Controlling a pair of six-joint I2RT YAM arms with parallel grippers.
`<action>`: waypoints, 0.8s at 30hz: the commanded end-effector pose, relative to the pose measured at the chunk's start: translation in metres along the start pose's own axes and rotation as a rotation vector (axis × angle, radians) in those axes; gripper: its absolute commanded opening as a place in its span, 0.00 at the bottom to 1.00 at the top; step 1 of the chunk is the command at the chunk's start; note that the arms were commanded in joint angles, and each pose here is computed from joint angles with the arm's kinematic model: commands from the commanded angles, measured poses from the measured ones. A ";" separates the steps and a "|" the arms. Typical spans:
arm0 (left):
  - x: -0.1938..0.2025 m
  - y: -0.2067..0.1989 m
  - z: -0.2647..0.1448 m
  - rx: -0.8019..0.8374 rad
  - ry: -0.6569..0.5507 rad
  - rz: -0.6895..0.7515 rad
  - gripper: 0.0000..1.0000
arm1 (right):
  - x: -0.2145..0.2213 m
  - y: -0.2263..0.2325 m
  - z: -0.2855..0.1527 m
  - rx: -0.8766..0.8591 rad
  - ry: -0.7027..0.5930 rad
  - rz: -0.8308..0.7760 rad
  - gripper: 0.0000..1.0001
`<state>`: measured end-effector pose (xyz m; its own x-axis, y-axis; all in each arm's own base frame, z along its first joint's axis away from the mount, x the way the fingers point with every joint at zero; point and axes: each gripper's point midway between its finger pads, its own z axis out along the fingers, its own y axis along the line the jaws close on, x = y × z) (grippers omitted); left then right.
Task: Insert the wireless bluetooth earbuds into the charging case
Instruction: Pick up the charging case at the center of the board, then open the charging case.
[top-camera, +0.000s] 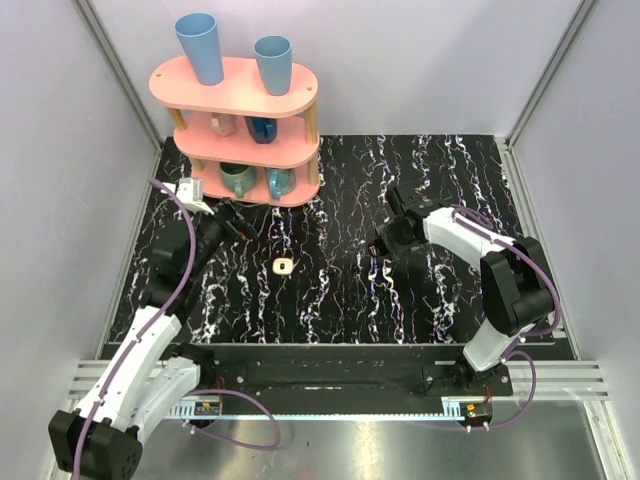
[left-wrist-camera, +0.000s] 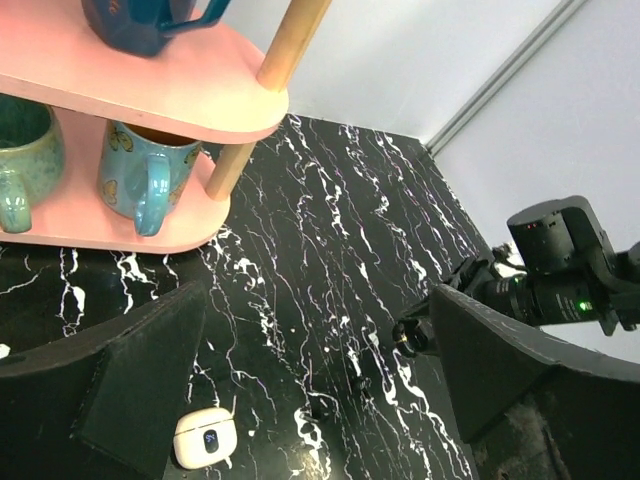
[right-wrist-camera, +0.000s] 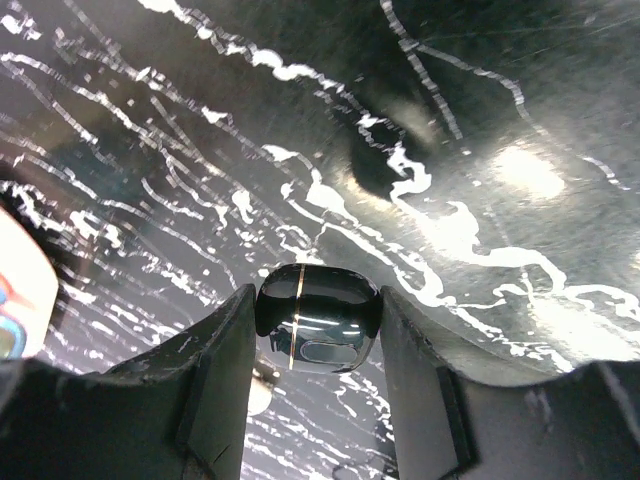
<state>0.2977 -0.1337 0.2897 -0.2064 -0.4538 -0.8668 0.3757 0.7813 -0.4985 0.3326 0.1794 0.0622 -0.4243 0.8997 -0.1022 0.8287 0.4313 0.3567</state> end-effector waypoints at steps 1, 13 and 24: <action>-0.010 -0.019 -0.011 0.084 -0.023 0.032 0.99 | 0.009 0.024 -0.018 -0.126 0.066 -0.039 0.22; 0.045 -0.022 -0.027 0.127 0.061 -0.026 0.99 | -0.007 0.031 -0.036 -0.256 -0.029 -0.098 0.22; 0.074 -0.060 -0.013 0.267 0.049 -0.059 0.99 | 0.005 0.066 -0.068 -0.431 0.042 -0.080 0.22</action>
<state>0.2445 -0.1987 0.2330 -0.3585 -0.3974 -0.8447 0.5283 0.6596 -0.5346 0.3518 0.1988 0.1087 -0.5008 0.8573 -0.1195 0.6530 0.4648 0.5980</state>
